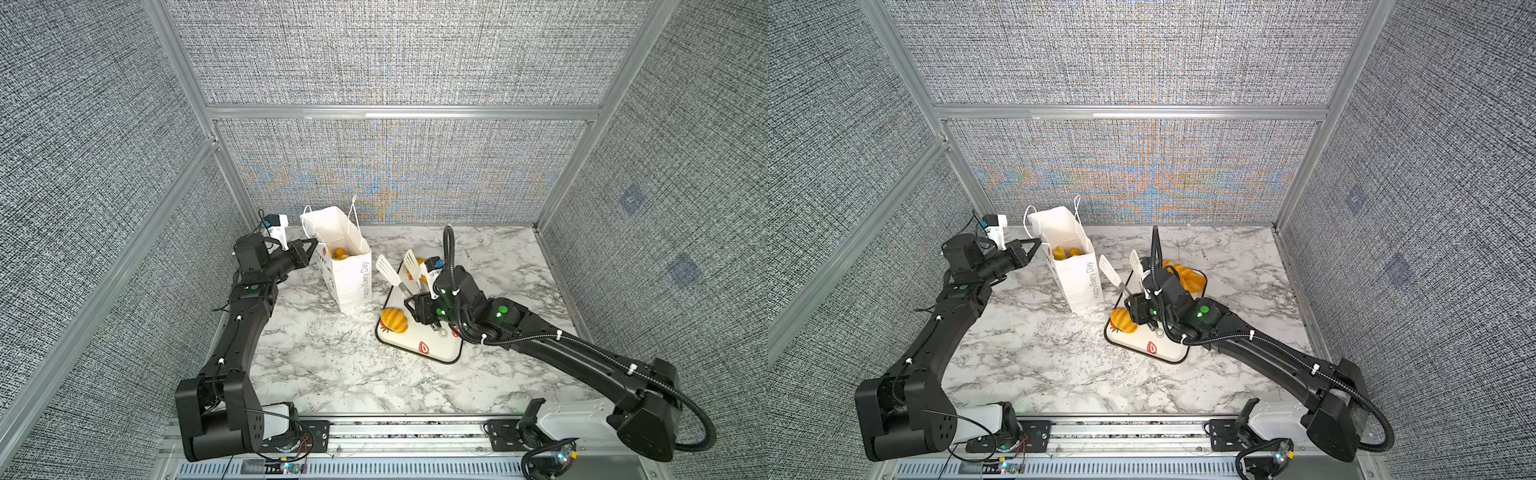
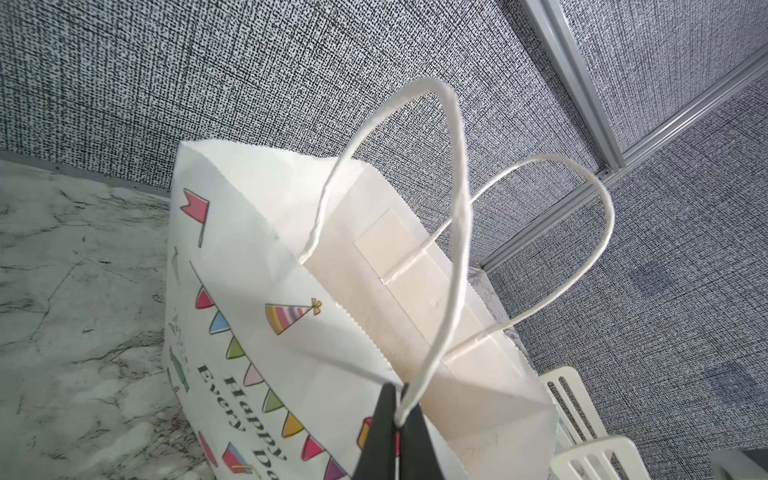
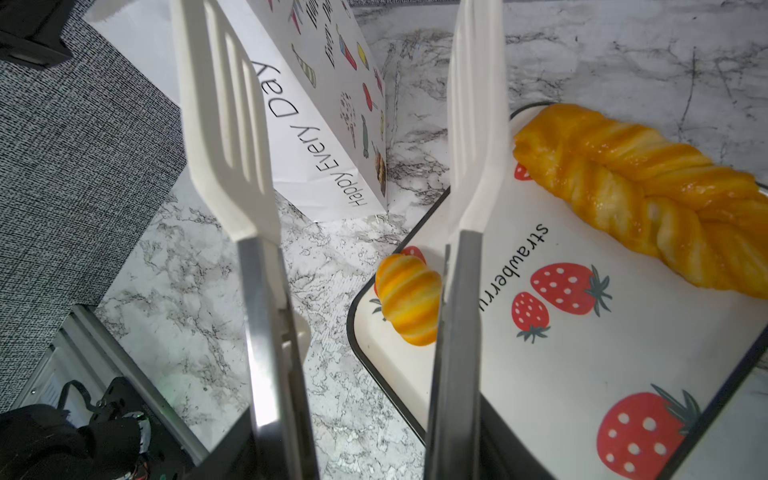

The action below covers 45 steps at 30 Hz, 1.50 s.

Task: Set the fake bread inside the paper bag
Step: 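Withdraw the open tongs from the bag and move over the tray, then lower the tongs onto the last small striped bun and close on it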

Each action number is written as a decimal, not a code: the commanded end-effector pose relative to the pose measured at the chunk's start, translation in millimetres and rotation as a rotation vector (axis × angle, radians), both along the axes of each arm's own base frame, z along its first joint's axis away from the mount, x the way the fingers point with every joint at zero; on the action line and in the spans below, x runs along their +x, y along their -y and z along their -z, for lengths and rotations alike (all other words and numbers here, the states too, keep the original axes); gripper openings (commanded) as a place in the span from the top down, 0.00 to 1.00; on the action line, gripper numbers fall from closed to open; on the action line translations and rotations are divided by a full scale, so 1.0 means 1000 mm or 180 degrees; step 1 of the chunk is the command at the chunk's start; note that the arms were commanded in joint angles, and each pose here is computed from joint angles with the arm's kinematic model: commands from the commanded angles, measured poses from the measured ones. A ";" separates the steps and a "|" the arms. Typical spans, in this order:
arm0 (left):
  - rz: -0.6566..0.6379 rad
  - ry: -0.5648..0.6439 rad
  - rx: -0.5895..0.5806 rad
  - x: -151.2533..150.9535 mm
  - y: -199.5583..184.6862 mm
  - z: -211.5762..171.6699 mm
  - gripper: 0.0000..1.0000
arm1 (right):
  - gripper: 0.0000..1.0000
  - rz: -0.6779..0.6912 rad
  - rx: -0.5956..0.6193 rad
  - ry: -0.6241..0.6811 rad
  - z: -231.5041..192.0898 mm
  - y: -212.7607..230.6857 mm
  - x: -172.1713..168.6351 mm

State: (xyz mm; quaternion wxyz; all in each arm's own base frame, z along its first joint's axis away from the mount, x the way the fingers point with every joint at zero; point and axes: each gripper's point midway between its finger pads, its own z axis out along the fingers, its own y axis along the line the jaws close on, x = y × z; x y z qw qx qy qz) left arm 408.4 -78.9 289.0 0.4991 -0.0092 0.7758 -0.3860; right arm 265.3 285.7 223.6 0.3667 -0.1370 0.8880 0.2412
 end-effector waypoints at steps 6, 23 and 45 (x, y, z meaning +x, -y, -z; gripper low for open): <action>0.0033 0.0057 -0.0004 0.000 0.001 -0.003 0.99 | 0.42 0.0050 -0.0075 -0.0273 0.029 0.009 -0.013; 0.0034 0.0065 -0.0004 0.000 0.001 -0.004 0.99 | 0.42 -0.0072 -0.0329 -0.0786 0.096 0.014 -0.035; 0.0039 0.0049 -0.0016 0.000 0.001 -0.003 0.99 | 0.41 -0.0212 -0.0486 -0.1016 0.132 0.006 -0.039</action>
